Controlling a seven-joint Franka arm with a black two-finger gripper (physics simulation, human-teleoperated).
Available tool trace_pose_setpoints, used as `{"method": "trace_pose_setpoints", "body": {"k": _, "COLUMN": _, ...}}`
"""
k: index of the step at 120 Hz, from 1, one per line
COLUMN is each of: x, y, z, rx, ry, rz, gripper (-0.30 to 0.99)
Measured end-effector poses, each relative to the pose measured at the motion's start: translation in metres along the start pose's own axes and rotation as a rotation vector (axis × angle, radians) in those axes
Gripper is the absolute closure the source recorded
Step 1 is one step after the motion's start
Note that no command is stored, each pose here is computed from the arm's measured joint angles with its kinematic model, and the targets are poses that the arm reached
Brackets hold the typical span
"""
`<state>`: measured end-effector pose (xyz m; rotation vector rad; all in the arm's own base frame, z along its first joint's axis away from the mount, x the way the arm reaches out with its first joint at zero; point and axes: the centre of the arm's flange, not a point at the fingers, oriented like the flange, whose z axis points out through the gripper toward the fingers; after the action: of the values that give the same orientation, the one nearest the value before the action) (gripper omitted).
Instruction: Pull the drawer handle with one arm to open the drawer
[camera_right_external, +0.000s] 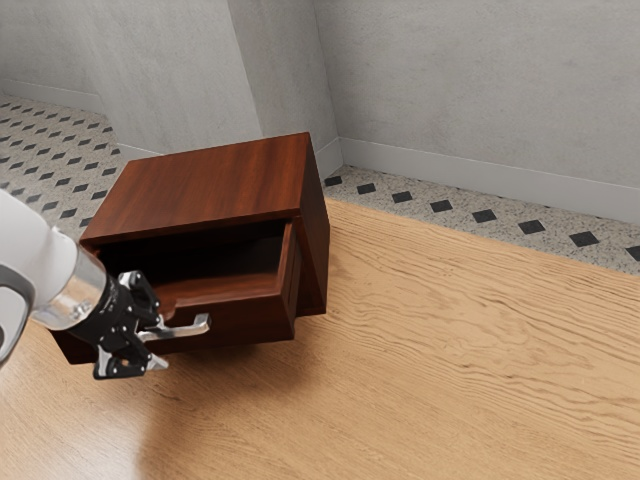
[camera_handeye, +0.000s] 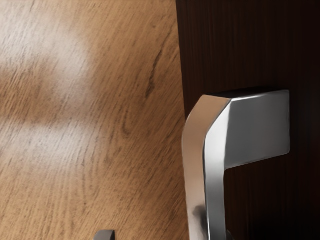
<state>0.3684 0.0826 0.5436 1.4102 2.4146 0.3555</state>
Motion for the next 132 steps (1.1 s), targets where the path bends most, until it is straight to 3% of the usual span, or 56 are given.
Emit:
{"method": "trace_pose_setpoints", "body": {"k": 76, "x": 0.003, "y": -0.004, "z": -0.007, "rx": -0.022, "ry": 0.016, "rz": 0.015, "gripper": 0.48}}
{"method": "trace_pose_setpoints", "body": {"k": 132, "x": 0.001, "y": 0.007, "z": -0.029, "rx": -0.079, "ry": 0.043, "rz": 0.049, "gripper": 0.47}}
